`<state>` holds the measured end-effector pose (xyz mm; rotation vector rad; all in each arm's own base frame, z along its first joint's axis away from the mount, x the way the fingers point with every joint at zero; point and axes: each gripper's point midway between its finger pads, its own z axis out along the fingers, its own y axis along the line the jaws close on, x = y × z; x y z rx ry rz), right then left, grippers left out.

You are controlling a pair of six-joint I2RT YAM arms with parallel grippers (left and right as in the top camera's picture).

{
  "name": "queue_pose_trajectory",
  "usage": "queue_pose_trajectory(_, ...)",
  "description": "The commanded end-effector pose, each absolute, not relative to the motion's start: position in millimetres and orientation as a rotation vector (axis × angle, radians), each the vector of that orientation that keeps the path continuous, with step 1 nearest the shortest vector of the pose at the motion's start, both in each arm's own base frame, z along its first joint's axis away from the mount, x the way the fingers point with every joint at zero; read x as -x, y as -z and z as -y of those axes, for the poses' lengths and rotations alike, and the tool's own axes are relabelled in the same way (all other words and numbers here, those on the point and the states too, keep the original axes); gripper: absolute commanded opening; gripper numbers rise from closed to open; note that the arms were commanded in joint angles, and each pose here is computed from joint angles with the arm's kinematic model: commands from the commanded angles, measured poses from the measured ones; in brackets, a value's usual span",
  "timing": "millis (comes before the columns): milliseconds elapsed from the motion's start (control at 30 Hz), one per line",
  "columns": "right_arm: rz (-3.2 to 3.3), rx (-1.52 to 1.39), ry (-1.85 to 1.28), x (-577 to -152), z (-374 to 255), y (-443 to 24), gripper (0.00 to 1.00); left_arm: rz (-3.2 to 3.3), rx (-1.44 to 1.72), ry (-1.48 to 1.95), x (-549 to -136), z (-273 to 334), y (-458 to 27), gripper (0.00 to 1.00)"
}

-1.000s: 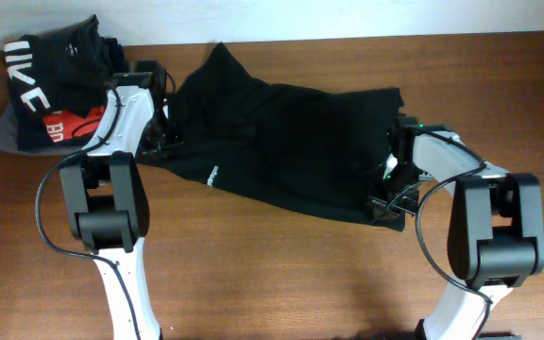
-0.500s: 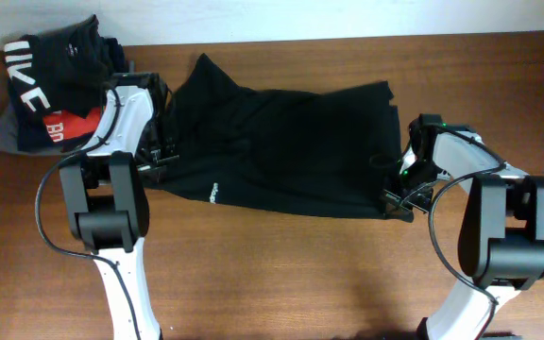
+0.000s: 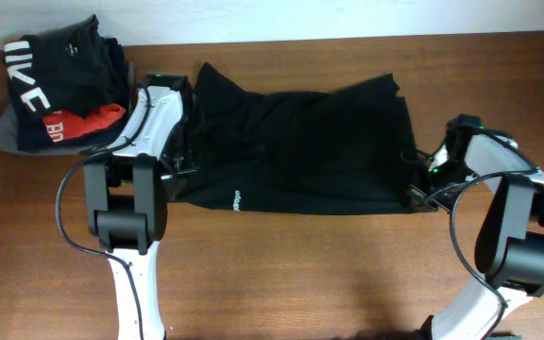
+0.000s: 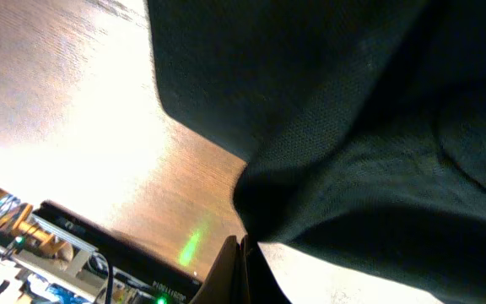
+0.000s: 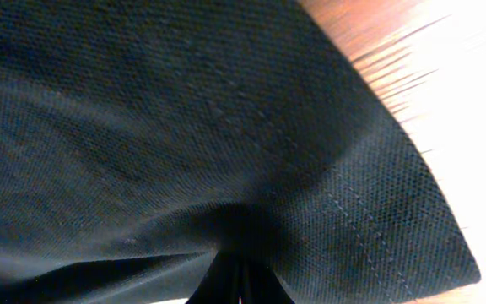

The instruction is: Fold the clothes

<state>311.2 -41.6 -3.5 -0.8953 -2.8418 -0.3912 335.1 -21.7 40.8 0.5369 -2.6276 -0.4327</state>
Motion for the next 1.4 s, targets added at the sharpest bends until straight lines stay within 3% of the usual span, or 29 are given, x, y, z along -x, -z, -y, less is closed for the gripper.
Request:
queue_pose_trajectory(0, 2.842, 0.932, 0.178, -298.3, 82.4, 22.8, 0.04, 2.633, -0.571, 0.461, -333.4, 20.8, -49.2, 0.00)
queue_pose_trajectory(333, 2.891, 0.952, 0.189, -315.2, 97.2, 9.9, 0.04, 2.760, -0.583, 0.468, -349.8, 21.1, -65.7, 0.00)
queue_pose_trajectory(633, 2.905, 0.953, 0.190, -335.0, 104.2, -32.2, 0.06, 3.190, -0.488, 0.298, -401.4, 41.4, -131.9, 0.02)
queue_pose_trajectory(667, 2.913, 0.953, 0.197, -339.5, 104.7, -40.2, 0.11, 3.241, -0.480, 0.274, -407.2, 45.6, -140.9, 0.15)
queue_pose_trajectory(700, 2.923, 0.945, 0.212, -343.3, 104.4, -46.7, 0.17, 3.296, -0.474, 0.247, -413.7, 50.5, -150.7, 0.45)
queue_pose_trajectory(733, 2.943, 0.911, 0.252, -348.4, 101.7, -53.6, 0.30, 3.344, -0.475, 0.222, -419.4, 55.3, -159.3, 0.73)
queue_pose_trajectory(767, 2.970, 0.865, 0.313, -354.5, 97.0, -60.3, 0.52, 3.380, -0.476, 0.200, -423.8, 58.9, -165.5, 0.95)
queue_pose_trajectory(800, 2.998, 0.806, 0.383, -360.6, 91.3, -66.8, 0.79, 3.416, -0.478, 0.175, -429.3, 62.9, -171.1, 0.99)
queue_pose_trajectory(833, 3.033, 0.732, 0.473, -367.9, 84.0, -74.4, 0.96, 3.445, -0.478, 0.149, -434.7, 66.8, -174.5, 0.99)
queue_pose_trajectory(867, 3.059, 0.674, 0.548, -374.0, 77.9, -80.4, 0.99, 3.467, -0.472, 0.120, -439.5, 71.0, -176.5, 0.99)
queue_pose_trajectory(1000, 3.129, 0.572, 0.752, -395.2, 63.8, -101.3, 0.99, 3.568, -0.212, -0.178, -467.1, 104.2, -181.3, 0.99)
queue_pose_trajectory(1367, 3.437, 0.177, 0.745, -457.4, 40.2, -140.2, 0.99, 3.683, -0.200, -0.305, -538.7, 92.5, -148.6, 0.94)
